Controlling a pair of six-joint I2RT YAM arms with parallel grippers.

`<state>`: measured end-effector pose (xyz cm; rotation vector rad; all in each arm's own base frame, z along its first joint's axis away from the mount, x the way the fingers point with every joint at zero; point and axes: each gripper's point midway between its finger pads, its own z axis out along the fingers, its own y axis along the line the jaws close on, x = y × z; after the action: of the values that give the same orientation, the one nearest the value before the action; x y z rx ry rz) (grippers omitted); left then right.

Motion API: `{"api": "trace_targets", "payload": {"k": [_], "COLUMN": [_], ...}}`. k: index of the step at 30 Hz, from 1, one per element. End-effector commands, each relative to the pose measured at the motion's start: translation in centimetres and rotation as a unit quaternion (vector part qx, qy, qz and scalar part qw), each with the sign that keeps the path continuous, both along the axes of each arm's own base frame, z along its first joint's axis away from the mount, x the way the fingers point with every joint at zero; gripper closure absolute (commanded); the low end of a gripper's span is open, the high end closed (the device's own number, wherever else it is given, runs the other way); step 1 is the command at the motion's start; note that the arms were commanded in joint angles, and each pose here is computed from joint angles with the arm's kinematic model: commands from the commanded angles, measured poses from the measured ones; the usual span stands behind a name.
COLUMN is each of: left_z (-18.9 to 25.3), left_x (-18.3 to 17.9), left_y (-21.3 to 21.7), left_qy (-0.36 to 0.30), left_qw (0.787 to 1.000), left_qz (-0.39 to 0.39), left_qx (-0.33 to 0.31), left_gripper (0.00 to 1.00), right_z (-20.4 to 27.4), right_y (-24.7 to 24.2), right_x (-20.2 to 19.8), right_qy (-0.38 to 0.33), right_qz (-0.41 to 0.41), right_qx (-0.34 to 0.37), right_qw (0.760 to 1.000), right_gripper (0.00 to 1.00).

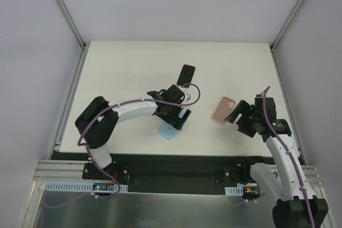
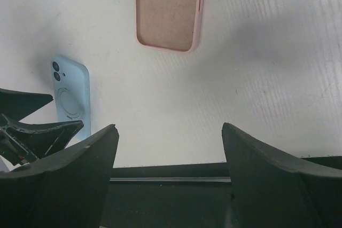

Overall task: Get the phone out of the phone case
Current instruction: Pick up the phone at the center of the board.

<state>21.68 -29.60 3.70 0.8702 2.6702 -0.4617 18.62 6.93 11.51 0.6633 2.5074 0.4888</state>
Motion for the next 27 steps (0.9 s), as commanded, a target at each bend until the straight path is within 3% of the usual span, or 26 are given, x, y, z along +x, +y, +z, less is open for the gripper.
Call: {"api": "trace_targets", "payload": {"k": [1,14,17,18,21,22,25,27], "left_z": [-0.2,-3.2,-3.4,-3.3,-2.3,-2.0,-0.2,1.3], "left_x": [-1.3,-0.5,-0.7,-0.8,-0.9,-1.0,-1.3,-1.5], "left_y": [-0.3,2.1,1.8,1.6,0.7,0.5,-0.7,-1.5], "left_qy": [0.017,-0.038,-0.028,-0.027,-0.031,-0.030,-0.027,-0.027], "left_qw": [1.000,0.992,0.993,0.993,0.995,0.995,0.998,0.999], "left_qz": [-0.005,0.017,0.014,0.012,-0.002,-0.008,-0.016,-0.021], "left_qx": [0.000,0.123,0.118,0.115,0.098,0.091,0.054,0.026], "left_gripper": [0.01,0.05,0.18,0.30,0.50,0.61,0.72,0.73], "right_z": [0.0,-0.2,-0.4,-0.4,-0.4,-0.4,-0.3,-0.3], "right_y": [0.2,0.8,1.0,1.1,1.3,1.4,1.8,2.5], "right_x": [0.4,0.6,0.6,0.6,0.5,0.6,0.6,0.6], "right_qy": [-0.006,-0.002,0.000,0.000,0.001,0.000,0.000,0.001], "right_qz": [-0.003,0.005,0.005,0.007,0.009,0.009,0.012,0.013], "right_qx": [0.002,0.007,0.008,0.009,0.009,0.011,0.015,0.026], "right_qw": [1.000,1.000,1.000,1.000,1.000,1.000,1.000,1.000], "right_gripper": [0.19,0.18,0.19,0.19,0.19,0.19,0.19,0.19]}}
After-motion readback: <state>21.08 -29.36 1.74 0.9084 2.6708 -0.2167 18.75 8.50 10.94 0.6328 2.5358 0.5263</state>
